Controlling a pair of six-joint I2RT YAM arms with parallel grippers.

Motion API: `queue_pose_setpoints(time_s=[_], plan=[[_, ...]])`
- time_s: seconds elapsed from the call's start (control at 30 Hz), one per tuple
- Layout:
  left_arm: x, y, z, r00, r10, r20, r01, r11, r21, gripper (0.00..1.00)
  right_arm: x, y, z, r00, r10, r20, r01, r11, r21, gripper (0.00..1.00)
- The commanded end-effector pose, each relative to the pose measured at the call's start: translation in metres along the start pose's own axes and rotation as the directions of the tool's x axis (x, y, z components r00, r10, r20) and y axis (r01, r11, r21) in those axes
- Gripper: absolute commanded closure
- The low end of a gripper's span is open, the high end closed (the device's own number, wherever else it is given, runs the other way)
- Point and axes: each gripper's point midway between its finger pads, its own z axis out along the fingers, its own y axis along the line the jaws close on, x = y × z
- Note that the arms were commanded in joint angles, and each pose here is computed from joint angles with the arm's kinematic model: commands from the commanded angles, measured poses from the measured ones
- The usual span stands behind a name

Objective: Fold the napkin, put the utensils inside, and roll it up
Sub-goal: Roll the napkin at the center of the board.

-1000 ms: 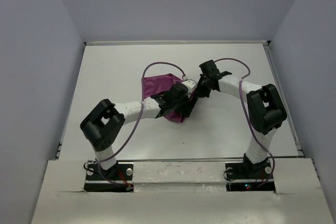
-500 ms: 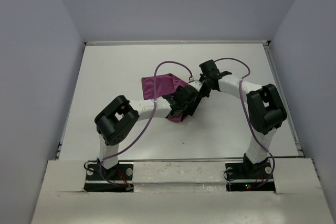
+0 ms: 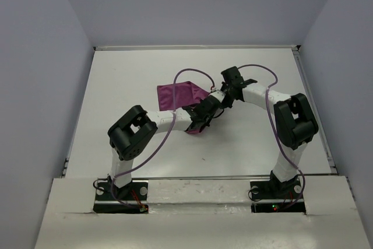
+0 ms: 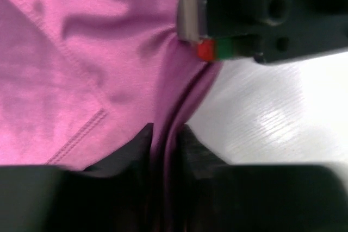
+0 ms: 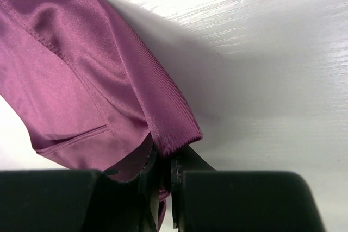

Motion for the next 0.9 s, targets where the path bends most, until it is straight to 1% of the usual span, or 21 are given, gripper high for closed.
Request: queue_pose_setpoints(time_s=[0.0,0.03,0.07,0.1,0.13,0.37,0.47,0.5,0.57,0.63,0.67,0.7,0.73,0.77,0.8,0.87], plan=[[-0.015,-0.002,0.000,0.999,-0.028,0.036,0.028,1.000,0.012,0.77,-0.018,0.026,-0.024,0.998,0.001,0.069,0.004,0.998,-0.066,0.99],[-0.014,-0.002,0.000,0.999,-0.030,0.033,0.030,0.999,0.015,0.83,-0.018,0.026,-0.024,0.998,0.004,0.069,0.001,0.998,-0.066,0.99],[-0.014,-0.003,0.000,0.999,-0.038,0.033,0.037,0.999,0.030,0.92,-0.018,0.025,-0.025,0.998,0.004,0.068,0.001,0.998,-0.065,0.99],[-0.013,-0.003,0.000,0.999,-0.041,0.031,0.040,0.999,0.036,0.98,-0.018,0.026,-0.025,0.998,0.004,0.068,0.001,0.998,-0.068,0.99],[-0.013,-0.003,0.000,0.999,-0.045,0.028,0.044,0.998,0.045,1.00,-0.018,0.026,-0.025,0.998,0.004,0.069,0.001,0.998,-0.066,0.99],[-0.010,-0.006,-0.004,0.996,-0.088,0.017,0.085,0.985,0.151,1.00,-0.018,0.027,-0.027,0.997,0.007,0.071,-0.001,0.997,-0.072,0.99],[-0.014,-0.010,-0.009,0.993,-0.120,0.016,0.112,0.961,0.251,1.00,-0.019,0.028,-0.029,0.997,0.010,0.076,-0.004,0.997,-0.073,0.99],[-0.014,-0.008,-0.010,0.992,-0.128,0.015,0.119,0.959,0.259,1.00,-0.019,0.028,-0.030,0.997,0.013,0.078,-0.007,0.997,-0.074,0.99],[-0.015,-0.011,-0.014,0.989,-0.150,0.002,0.141,0.933,0.330,1.00,-0.021,0.029,-0.030,0.996,0.019,0.083,-0.013,0.997,-0.076,0.98],[-0.014,-0.011,-0.015,0.986,-0.165,-0.010,0.157,0.918,0.363,1.00,-0.022,0.030,-0.033,0.996,0.019,0.091,-0.012,0.997,-0.079,0.91],[-0.014,-0.011,-0.015,0.985,-0.170,-0.017,0.164,0.911,0.379,1.00,-0.023,0.031,-0.034,0.995,0.019,0.095,-0.012,0.997,-0.082,0.84],[-0.012,-0.010,-0.015,0.983,-0.182,-0.034,0.180,0.897,0.403,1.00,-0.025,0.031,-0.035,0.995,0.018,0.103,-0.010,0.996,-0.083,0.66],[-0.012,-0.011,-0.015,0.981,-0.189,-0.042,0.189,0.890,0.415,1.00,-0.027,0.031,-0.037,0.994,0.016,0.112,-0.006,0.997,-0.082,0.61],[-0.011,-0.010,-0.014,0.979,-0.195,-0.053,0.199,0.883,0.424,1.00,-0.028,0.033,-0.038,0.993,0.014,0.120,-0.004,0.996,-0.085,0.58],[-0.009,-0.010,-0.014,0.975,-0.210,-0.069,0.218,0.870,0.441,1.00,-0.032,0.035,-0.042,0.991,0.009,0.135,0.003,0.996,-0.088,0.50],[-0.009,-0.011,-0.015,0.972,-0.222,-0.082,0.234,0.853,0.467,1.00,-0.036,0.038,-0.048,0.988,0.005,0.154,0.010,0.995,-0.095,0.42]])
